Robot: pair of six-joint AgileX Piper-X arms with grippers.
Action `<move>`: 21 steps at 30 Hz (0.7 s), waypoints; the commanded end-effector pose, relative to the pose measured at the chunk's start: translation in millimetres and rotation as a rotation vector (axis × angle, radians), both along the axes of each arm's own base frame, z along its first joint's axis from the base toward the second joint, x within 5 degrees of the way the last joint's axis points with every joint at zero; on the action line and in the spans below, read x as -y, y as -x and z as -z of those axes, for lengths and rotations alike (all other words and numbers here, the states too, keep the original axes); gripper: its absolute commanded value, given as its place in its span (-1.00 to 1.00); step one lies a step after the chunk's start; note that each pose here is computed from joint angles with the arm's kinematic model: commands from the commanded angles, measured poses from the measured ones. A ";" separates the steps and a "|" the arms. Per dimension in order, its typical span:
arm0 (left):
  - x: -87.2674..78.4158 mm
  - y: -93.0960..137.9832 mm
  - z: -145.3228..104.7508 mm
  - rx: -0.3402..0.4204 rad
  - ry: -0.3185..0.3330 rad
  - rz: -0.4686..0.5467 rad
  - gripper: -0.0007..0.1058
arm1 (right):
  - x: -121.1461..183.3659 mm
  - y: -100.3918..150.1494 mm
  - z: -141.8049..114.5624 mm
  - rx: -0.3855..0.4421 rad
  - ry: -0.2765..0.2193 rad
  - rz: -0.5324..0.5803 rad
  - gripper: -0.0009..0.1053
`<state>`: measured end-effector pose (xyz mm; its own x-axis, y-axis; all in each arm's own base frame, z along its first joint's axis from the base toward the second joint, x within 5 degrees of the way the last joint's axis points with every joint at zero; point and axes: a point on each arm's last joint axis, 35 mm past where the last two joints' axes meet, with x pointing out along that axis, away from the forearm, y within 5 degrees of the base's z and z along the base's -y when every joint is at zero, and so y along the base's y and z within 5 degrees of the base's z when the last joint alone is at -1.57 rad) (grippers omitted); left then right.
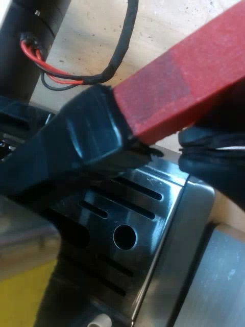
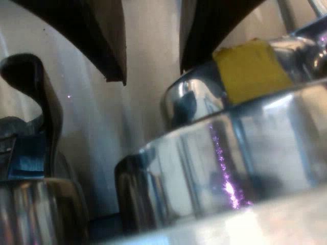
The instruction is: Put the handle in the coffee machine
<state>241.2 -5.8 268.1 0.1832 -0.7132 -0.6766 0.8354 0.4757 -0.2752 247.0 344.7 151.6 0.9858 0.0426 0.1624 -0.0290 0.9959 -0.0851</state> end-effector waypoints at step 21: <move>13.1 17.5 -2.3 -0.133 0.207 0.061 -0.98 | 11.9 27.8 -35.2 -0.296 0.198 -0.217 -0.43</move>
